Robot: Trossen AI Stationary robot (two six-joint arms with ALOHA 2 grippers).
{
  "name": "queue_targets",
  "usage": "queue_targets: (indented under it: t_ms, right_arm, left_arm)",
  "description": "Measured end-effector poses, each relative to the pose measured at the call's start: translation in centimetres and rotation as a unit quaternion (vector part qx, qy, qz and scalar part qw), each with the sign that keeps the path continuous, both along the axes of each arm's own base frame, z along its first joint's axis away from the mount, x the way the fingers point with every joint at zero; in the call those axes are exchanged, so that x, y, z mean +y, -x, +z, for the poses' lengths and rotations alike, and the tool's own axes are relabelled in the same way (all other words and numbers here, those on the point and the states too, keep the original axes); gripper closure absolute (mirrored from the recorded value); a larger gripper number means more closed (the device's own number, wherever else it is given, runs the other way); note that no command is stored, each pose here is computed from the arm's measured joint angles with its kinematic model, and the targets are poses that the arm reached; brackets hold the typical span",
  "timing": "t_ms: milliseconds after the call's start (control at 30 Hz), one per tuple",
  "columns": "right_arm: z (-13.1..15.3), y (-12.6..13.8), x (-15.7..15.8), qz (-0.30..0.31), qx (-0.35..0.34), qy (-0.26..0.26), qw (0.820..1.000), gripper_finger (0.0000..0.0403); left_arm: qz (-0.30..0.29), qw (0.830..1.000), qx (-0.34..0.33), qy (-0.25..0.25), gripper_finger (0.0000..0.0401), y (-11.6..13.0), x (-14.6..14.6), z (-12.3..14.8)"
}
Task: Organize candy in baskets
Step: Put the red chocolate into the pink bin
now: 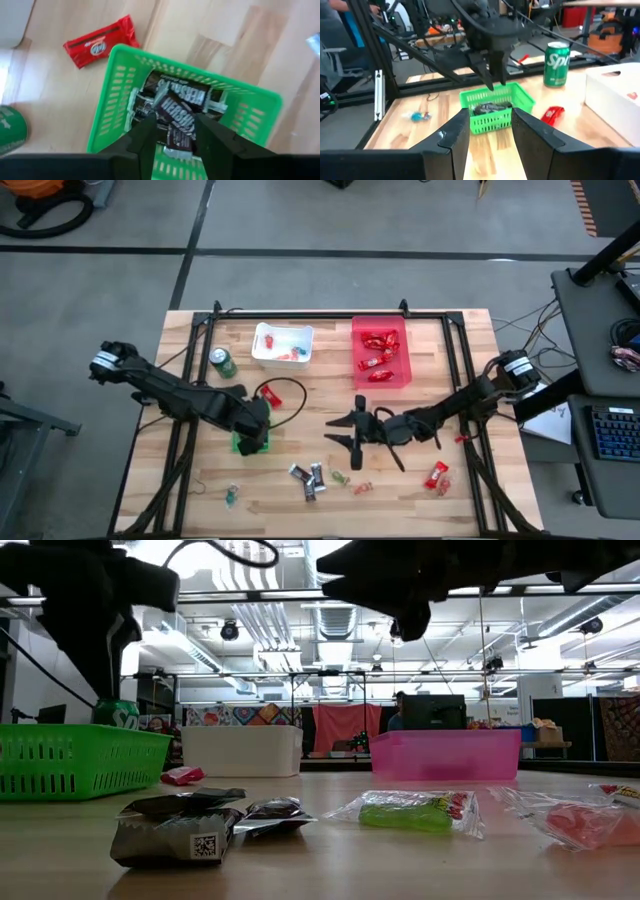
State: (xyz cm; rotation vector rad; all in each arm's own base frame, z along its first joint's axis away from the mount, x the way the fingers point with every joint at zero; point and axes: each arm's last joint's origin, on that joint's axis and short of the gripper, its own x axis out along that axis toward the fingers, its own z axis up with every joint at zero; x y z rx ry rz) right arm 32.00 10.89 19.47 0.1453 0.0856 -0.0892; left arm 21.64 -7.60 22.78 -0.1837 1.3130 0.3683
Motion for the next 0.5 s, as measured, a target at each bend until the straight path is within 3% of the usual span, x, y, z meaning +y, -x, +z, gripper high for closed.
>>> queue_targets:
  t_ms: [233, 500]
  right_arm:
    - [-0.5, -0.3, -1.3, -0.024, 0.023, -0.019, 0.999, 0.0266]
    - [-0.5, -2.3, -3.1, -0.056, 0.067, 0.008, 0.996, 0.0266]
  left_arm:
    - [-0.025, 0.999, -0.035, 0.004, 0.0280, 0.1, -1.0, 1.8]
    - [-0.065, 0.985, -0.149, -0.055, 0.0280, 1.3, -3.9, 2.9]
